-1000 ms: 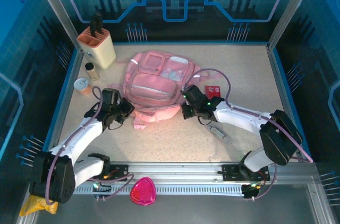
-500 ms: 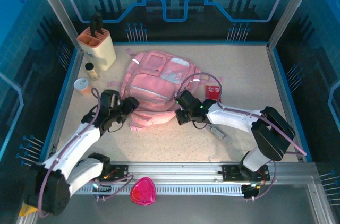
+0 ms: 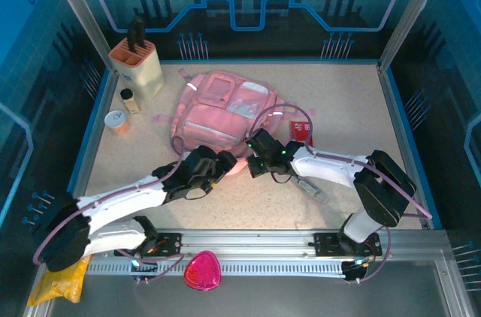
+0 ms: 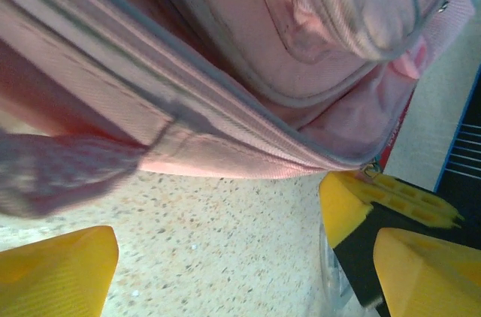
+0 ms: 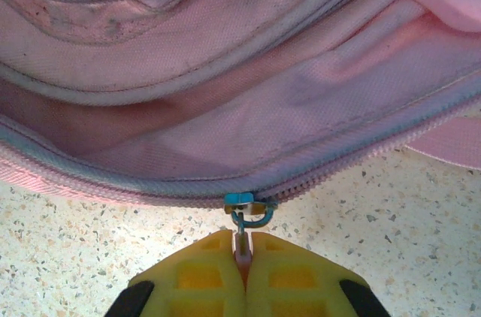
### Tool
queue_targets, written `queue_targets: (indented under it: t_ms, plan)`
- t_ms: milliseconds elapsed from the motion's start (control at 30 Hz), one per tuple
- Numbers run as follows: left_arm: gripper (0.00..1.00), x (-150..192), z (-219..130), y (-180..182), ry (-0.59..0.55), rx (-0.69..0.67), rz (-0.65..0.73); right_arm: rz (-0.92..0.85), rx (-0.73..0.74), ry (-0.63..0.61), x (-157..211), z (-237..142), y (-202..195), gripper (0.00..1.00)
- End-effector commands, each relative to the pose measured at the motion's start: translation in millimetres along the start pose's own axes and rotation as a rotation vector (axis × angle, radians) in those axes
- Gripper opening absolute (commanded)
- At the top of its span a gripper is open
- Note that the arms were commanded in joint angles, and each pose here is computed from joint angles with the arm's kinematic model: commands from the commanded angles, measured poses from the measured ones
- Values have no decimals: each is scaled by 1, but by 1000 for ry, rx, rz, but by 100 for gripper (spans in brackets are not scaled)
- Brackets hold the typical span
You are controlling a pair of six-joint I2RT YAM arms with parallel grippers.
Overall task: Pack the student bag
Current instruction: Zip the student bag at the center of the table.
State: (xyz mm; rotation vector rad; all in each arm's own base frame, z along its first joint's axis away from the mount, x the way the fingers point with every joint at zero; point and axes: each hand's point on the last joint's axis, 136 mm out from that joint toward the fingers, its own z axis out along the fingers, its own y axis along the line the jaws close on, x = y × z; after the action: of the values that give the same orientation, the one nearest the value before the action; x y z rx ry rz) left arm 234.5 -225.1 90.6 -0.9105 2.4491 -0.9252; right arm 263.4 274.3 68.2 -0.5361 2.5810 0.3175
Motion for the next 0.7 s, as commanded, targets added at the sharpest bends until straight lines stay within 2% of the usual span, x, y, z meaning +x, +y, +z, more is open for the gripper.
queue_targets:
  t_ms: [0,67,167,367,533,667]
  plan:
    - [89,-5,13,-28,-61,63,-78,0,-5,4,4,2,5,0]
    - [88,-6,26,-22,-77,31,-85,-1,-3,1,4,1,4,0]
    - [80,-11,40,-10,-115,-31,-71,-4,11,-6,3,-1,2,0]
    - [62,-42,35,41,-260,-237,-26,9,90,-31,-4,-5,-20,0]
    - [60,-66,29,89,-305,-363,-47,32,153,-53,-16,-5,-46,0]
    - [60,-84,21,113,-324,-397,-71,36,202,-72,-30,-8,-64,0]
